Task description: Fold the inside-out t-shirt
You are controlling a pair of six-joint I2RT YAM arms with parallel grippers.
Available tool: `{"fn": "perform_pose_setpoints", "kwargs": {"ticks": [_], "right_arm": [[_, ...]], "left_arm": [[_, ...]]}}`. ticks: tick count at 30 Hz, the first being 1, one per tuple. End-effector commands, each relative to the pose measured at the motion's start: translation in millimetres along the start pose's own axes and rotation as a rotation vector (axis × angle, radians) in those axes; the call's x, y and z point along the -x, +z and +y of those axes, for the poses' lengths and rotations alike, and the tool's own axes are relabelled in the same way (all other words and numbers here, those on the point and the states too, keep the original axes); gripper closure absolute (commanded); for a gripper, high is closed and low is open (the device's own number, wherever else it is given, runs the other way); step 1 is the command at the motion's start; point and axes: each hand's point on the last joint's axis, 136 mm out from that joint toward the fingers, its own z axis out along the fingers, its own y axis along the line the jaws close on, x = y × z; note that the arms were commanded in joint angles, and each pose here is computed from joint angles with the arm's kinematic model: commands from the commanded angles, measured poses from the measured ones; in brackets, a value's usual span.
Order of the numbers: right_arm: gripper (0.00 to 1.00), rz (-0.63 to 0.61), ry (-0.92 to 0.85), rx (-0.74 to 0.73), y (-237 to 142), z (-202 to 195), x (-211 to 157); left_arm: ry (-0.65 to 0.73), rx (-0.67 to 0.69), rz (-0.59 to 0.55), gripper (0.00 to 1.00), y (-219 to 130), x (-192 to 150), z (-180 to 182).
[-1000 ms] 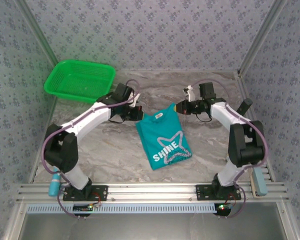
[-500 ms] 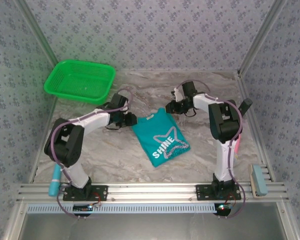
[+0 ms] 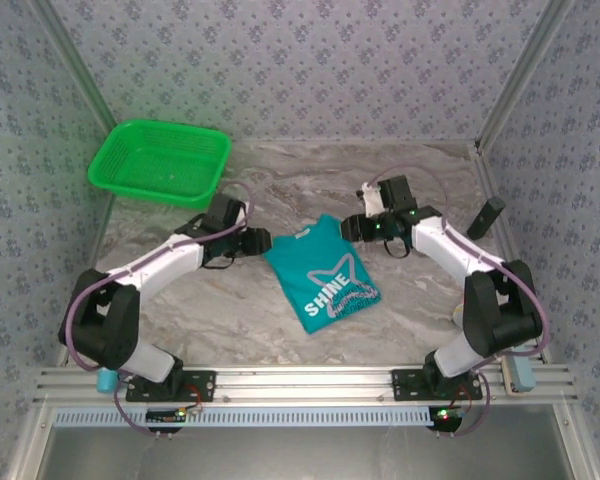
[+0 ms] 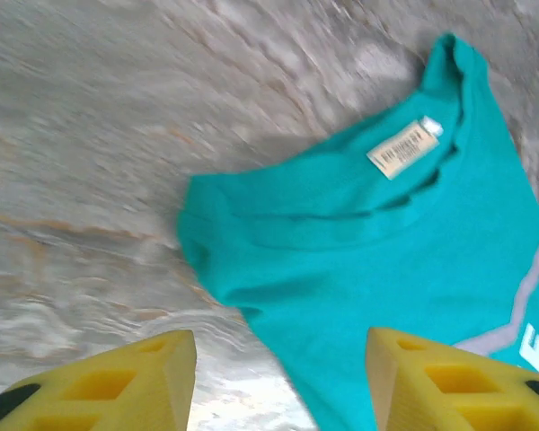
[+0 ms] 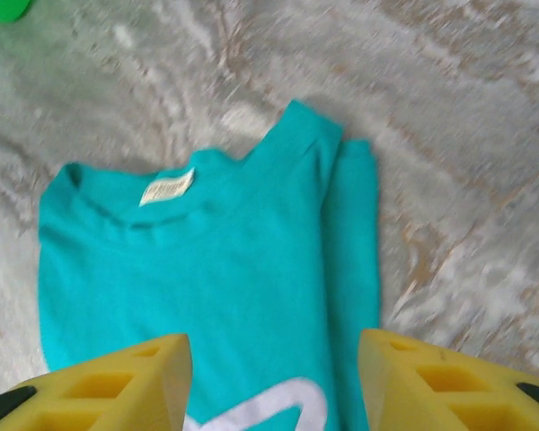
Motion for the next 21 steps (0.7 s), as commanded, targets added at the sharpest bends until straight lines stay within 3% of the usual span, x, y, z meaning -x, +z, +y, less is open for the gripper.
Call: {"fn": "perform_pose_setpoints", "kwargs": {"ticks": [1,6,14,18,21], "right_arm": [[0.46,0.127,0.044,-0.038,14,-10,-47],[0.54,0.198,0.104,-0.069,17,-9,-92],[0.64,0.319,0.119,-0.223,17,8,-171],[0.56,0.225,0.066,-0.233,-2,42,-147],[0.41,0.084,0.043,-0.293,-23,28,-94]], "left_arm": [[-0.028,-0.035,0.090,0.46,21,-31,-6],[-0.041,-0.077,0.099,0.46,45,-29,-15],[0.041,0.092,0.145,0.48,76,-21,13],[0.029,0.025,0.143,0.46,60,-10,18],[0.053,-0.056,0.107,0.40,38,7,5]]}}
